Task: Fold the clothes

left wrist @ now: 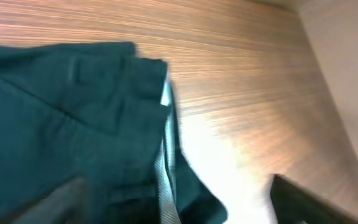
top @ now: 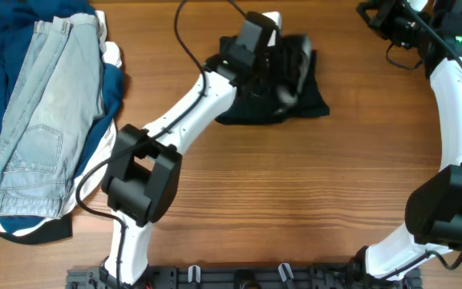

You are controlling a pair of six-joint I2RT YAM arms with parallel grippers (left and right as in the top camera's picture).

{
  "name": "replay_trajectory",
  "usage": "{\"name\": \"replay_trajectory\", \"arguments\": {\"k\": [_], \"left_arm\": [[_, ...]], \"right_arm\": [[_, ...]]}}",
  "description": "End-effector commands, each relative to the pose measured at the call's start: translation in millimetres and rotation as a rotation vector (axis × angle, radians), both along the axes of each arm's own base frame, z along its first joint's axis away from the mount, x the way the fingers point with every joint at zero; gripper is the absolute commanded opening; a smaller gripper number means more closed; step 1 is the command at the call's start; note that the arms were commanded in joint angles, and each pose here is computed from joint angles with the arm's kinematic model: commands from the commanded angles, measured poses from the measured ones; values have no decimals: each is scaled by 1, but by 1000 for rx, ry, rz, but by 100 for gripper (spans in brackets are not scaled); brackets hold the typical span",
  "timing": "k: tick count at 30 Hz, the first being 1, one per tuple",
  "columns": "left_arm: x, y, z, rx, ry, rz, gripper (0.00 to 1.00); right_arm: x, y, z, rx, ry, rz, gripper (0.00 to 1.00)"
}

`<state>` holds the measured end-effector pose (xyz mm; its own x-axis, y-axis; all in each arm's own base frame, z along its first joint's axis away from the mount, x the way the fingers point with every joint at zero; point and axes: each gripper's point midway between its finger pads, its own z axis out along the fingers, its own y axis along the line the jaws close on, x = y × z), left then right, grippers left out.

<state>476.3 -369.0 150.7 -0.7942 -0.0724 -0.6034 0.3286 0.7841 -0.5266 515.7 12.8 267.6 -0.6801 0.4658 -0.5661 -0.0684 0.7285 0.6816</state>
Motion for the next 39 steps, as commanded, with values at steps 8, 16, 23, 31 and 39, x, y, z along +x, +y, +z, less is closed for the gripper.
{"name": "replay_trajectory", "arguments": {"k": [8,16,23,31,39], "left_arm": [[28,57,41,37,-65,126,100],[32,243,61,123,118,435,100],[5,330,31,207,308,557,99],[1,344,27,278,315,599,100],[-5,344,24,286,339,595,100]], "right_arm": [[-5,-3,-34,-150,37,55,23],[-19,24,-131,-290,227,241,95],[-19,50,-233,-385,402,301,100],[-18,60,-268,-474,457,279,100],[-51,122,-296,-373,622,293,99]]}}
